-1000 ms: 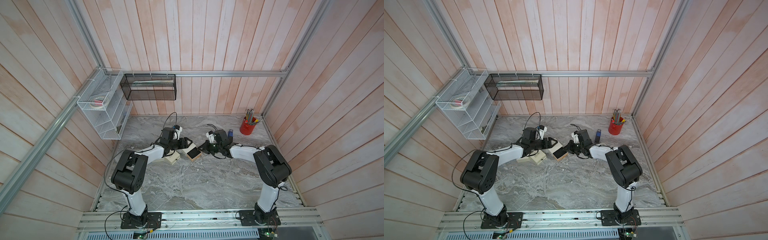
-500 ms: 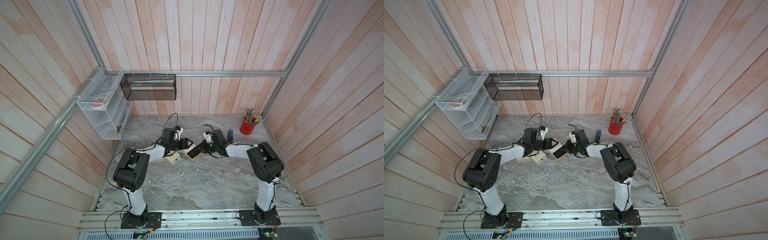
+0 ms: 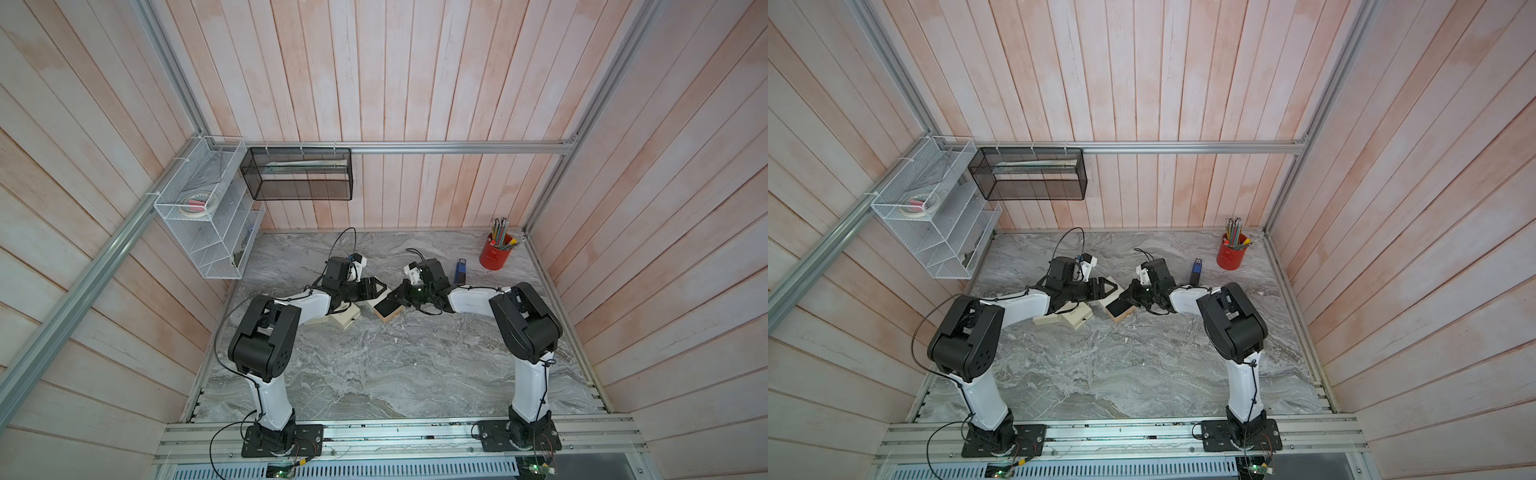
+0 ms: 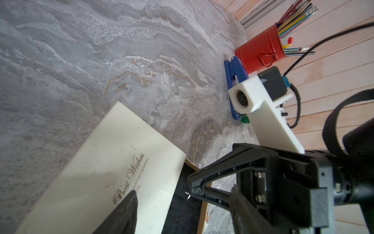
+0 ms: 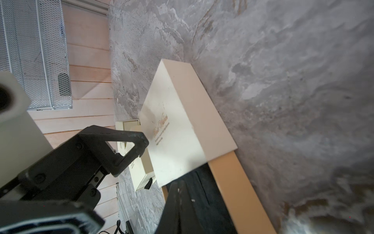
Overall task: Place the earrings into the drawer-style jewelry box
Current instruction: Insert the earring into the inner lining.
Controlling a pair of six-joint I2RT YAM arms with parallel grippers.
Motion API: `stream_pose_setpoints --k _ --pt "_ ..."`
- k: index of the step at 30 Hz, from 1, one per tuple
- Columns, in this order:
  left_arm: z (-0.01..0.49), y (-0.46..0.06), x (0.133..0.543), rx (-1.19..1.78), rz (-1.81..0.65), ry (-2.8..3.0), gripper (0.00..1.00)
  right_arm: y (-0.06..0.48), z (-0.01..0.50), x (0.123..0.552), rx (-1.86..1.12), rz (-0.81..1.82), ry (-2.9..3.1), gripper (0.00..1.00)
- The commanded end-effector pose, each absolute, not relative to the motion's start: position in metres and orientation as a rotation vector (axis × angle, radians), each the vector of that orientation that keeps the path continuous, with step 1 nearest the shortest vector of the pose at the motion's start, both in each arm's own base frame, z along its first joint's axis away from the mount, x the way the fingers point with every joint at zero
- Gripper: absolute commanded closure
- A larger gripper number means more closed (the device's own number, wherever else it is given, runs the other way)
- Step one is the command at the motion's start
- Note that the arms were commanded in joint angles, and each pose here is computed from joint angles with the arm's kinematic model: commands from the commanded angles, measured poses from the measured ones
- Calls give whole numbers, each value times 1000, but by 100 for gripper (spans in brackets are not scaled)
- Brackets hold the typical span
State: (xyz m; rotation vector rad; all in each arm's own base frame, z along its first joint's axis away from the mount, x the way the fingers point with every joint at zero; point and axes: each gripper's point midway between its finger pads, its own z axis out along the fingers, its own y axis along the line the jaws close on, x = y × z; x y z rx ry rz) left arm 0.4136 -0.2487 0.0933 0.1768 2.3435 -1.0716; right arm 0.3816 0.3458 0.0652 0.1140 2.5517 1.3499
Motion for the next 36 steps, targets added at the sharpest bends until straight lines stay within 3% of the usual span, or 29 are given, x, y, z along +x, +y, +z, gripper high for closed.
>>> stream_pose_setpoints --k 1,36 --pt "81 -249 411 178 -1085 2364 28 352 61 382 116 1366 2565 100" --pt "58 -243 403 169 -1041 2443 28 338 37 381 152 1207 2631 100"
